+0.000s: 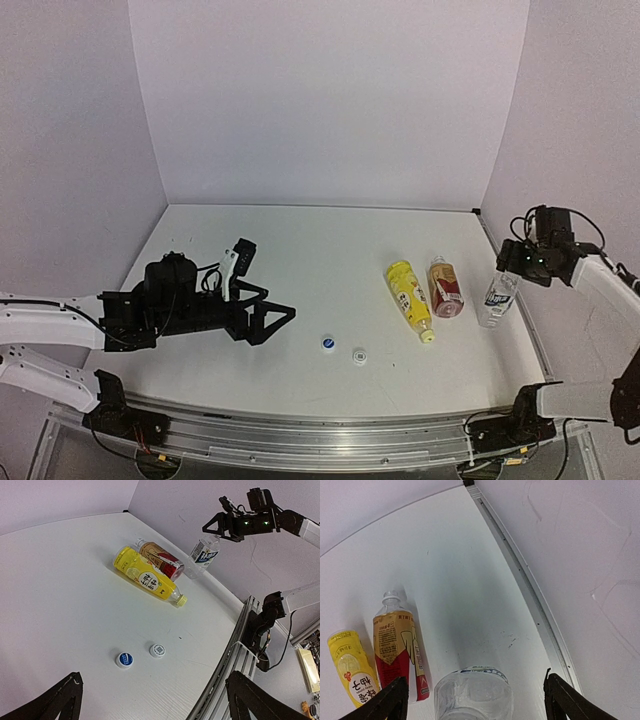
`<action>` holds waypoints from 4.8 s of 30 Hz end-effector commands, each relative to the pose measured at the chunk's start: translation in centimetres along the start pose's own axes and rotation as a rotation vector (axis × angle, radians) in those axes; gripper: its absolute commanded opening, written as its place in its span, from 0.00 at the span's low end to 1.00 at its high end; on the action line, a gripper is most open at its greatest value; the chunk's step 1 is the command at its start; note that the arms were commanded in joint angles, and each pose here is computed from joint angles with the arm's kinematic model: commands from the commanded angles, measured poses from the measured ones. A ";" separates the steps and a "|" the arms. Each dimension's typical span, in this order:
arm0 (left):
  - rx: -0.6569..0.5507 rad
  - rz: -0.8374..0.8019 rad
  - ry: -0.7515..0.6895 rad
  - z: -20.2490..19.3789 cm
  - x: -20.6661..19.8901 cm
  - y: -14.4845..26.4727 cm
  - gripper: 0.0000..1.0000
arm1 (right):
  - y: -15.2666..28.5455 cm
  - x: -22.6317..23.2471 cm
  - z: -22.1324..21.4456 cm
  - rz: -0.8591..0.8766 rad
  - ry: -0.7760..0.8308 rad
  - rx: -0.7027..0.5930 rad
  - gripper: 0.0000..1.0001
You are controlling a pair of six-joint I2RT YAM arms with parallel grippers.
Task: Unscrew the bottle caps
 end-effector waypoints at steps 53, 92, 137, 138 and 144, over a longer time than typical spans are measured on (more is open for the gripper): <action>-0.100 0.238 0.243 1.7 3.5 1.4 1.00 | -6.1 19.4 -15.4 0.081 0.643 0.366 0.45; -0.359 -0.266 0.474 10.6 -3.7 -1.6 0.74 | 23.8 33.8 -20.4 1.445 0.631 0.783 0.45; -0.566 0.095 0.783 11.8 3.0 2.9 0.41 | 24.8 29.6 -21.8 1.430 0.492 0.919 0.51; -0.562 0.097 0.786 11.8 3.0 2.8 0.41 | 24.8 29.6 -21.8 1.433 0.493 0.910 0.47; -0.553 0.112 0.792 11.5 3.1 2.5 0.39 | 25.3 29.6 -21.0 1.453 0.506 0.848 0.22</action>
Point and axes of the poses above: each gripper's point midway between its finger pads, its own y axis back along the fingers, its own x axis along the line the jaws close on, z = x × y, the point moved 2 cm from there along y, back along the fingers, and after that the axes turned 9 degrees about -y, right-handed, at the moved point
